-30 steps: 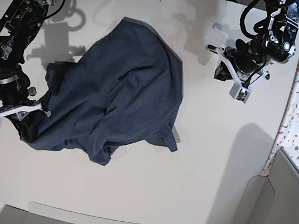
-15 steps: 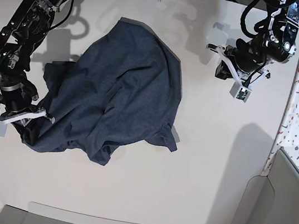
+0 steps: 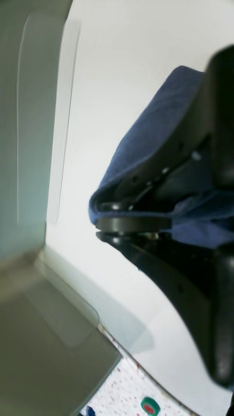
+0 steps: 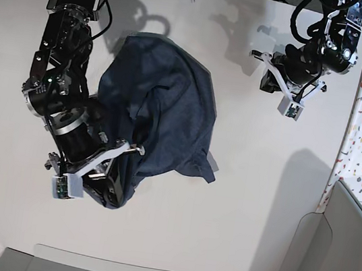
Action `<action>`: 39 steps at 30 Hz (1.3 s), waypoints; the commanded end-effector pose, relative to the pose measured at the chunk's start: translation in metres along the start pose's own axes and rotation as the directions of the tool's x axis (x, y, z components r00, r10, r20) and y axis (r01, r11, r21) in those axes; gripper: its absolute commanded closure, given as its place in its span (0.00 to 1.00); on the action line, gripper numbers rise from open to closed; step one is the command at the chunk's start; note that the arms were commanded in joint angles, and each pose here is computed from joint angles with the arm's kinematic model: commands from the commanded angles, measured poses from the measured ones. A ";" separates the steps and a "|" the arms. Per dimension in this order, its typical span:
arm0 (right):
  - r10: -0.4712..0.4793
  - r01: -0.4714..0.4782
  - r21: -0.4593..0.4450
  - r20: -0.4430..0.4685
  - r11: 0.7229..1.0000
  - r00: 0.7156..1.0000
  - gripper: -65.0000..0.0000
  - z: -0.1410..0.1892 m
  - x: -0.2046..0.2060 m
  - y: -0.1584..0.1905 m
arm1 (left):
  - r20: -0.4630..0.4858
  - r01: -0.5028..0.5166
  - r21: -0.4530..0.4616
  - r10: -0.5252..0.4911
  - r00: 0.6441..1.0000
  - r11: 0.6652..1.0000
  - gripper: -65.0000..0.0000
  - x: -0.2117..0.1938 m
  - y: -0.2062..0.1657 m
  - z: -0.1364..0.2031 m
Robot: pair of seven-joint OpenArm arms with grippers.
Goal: Layout the t-shirt on the table in an organized manner, then fold the t-shirt properly
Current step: 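Pull the shirt hem with the right gripper, then release it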
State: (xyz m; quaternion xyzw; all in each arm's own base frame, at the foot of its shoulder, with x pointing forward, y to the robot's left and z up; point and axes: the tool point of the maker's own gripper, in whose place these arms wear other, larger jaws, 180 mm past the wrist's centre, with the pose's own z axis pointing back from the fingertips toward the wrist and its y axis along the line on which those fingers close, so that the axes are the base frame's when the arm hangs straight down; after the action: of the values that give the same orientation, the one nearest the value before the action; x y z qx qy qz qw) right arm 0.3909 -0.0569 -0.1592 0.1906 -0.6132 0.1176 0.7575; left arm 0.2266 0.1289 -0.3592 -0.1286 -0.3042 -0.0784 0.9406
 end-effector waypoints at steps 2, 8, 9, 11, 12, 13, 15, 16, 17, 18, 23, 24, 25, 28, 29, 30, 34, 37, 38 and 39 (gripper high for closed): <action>0.037 -0.037 -0.001 0.062 0.999 0.997 1.00 -0.001 0.019 0.006 | 0.021 0.000 -0.003 0.000 1.000 1.000 1.00 0.002 0.000 0.004; 0.113 -0.110 -0.082 0.031 0.991 0.993 1.00 -0.009 0.013 0.006 | 0.005 -0.002 -0.009 0.002 1.000 1.000 1.00 -0.005 -0.003 0.004; 0.122 -0.119 -0.100 0.026 0.988 0.992 1.00 -0.009 0.012 0.004 | 0.002 -0.003 -0.009 0.003 1.000 1.000 1.00 -0.006 -0.002 0.004; 0.144 -0.142 -0.145 0.004 0.979 0.990 1.00 -0.013 0.009 -0.002 | 0.002 -0.003 -0.009 0.003 1.000 1.000 1.00 -0.006 -0.002 0.004; 0.165 -0.164 -0.174 -0.009 0.971 0.986 1.00 -0.016 0.009 -0.009 | 0.002 -0.003 -0.009 0.003 1.000 1.000 1.00 -0.006 -0.002 0.004; 0.178 -0.181 -0.196 -0.033 0.964 0.983 1.00 -0.020 0.006 -0.014 | 0.002 -0.003 -0.009 0.003 1.000 1.000 1.00 -0.006 -0.002 0.004; 0.191 -0.206 -0.231 -0.087 0.951 0.978 0.97 -0.032 -0.004 -0.025 | 0.001 -0.002 -0.010 0.002 1.000 1.000 1.00 -0.006 -0.003 0.004; 0.193 -0.216 -0.247 -0.113 0.945 0.975 0.91 -0.038 -0.008 -0.032 | 0.001 -0.002 -0.010 0.002 1.000 1.000 1.00 -0.006 -0.003 0.004; 0.202 -0.233 -0.262 -0.143 0.936 0.969 0.84 -0.044 -0.012 -0.038 | 0.001 -0.002 -0.010 0.002 1.000 1.000 1.00 -0.006 -0.003 0.004; 0.205 -0.245 -0.270 -0.168 0.931 0.964 0.76 -0.048 -0.017 -0.043 | 0.001 -0.002 -0.010 0.002 1.000 1.000 1.00 -0.006 -0.003 0.004; 0.204 -0.263 -0.280 -0.222 0.923 0.953 0.44 -0.055 -0.030 -0.053 | -0.002 -0.003 -0.010 0.003 1.000 1.000 1.00 -0.007 -0.003 0.004; 0.201 -0.260 -0.282 -0.221 0.923 0.954 0.41 -0.054 -0.031 -0.053 | -0.002 -0.003 -0.010 0.003 1.000 1.000 1.00 -0.007 -0.003 0.004; 0.206 -0.261 -0.287 -0.209 0.922 0.956 0.39 -0.051 -0.027 -0.053 | -0.002 -0.003 -0.010 0.003 1.000 1.000 1.00 -0.007 -0.003 0.004; 0.210 -0.262 -0.296 -0.197 0.918 0.958 0.37 -0.034 -0.031 -0.049 | -0.025 -0.010 -0.012 0.010 1.000 1.000 1.00 -0.017 -0.004 0.005; 0.207 -0.259 -0.301 -0.193 0.918 0.959 0.37 -0.027 -0.033 -0.048 | -0.028 -0.011 -0.012 0.011 1.000 1.000 0.98 -0.018 -0.004 0.005; 0.200 -0.253 -0.319 -0.191 0.913 0.961 0.37 -0.017 -0.036 -0.052 | -0.028 -0.011 -0.012 0.011 1.000 1.000 0.96 -0.018 -0.004 0.005; 0.149 -0.226 -0.391 -0.218 0.892 0.964 0.37 0.025 -0.059 -0.072 | -0.029 -0.011 -0.012 0.011 1.000 1.000 0.87 -0.019 -0.004 0.005; 0.083 -0.207 -0.447 -0.282 0.870 0.956 0.37 0.054 -0.091 -0.090 | -0.030 -0.010 -0.011 0.010 1.000 1.000 0.85 -0.019 -0.004 0.005; 0.065 -0.207 -0.459 -0.307 0.864 0.950 0.37 0.062 -0.102 -0.095 | -0.030 -0.010 -0.011 0.010 1.000 1.000 0.85 -0.019 -0.004 0.005; 0.059 -0.218 -0.466 -0.331 0.858 0.942 0.37 0.070 -0.111 -0.100 | -0.030 -0.010 -0.011 0.010 1.000 1.000 0.85 -0.019 -0.004 0.005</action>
State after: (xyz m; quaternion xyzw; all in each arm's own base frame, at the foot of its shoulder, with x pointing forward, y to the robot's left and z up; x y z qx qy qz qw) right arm 0.3375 -0.1714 -0.2866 -0.0754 -0.4825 0.0339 0.8720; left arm 0.2028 0.1283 -0.3732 -0.1329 -0.2732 -0.0736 0.9499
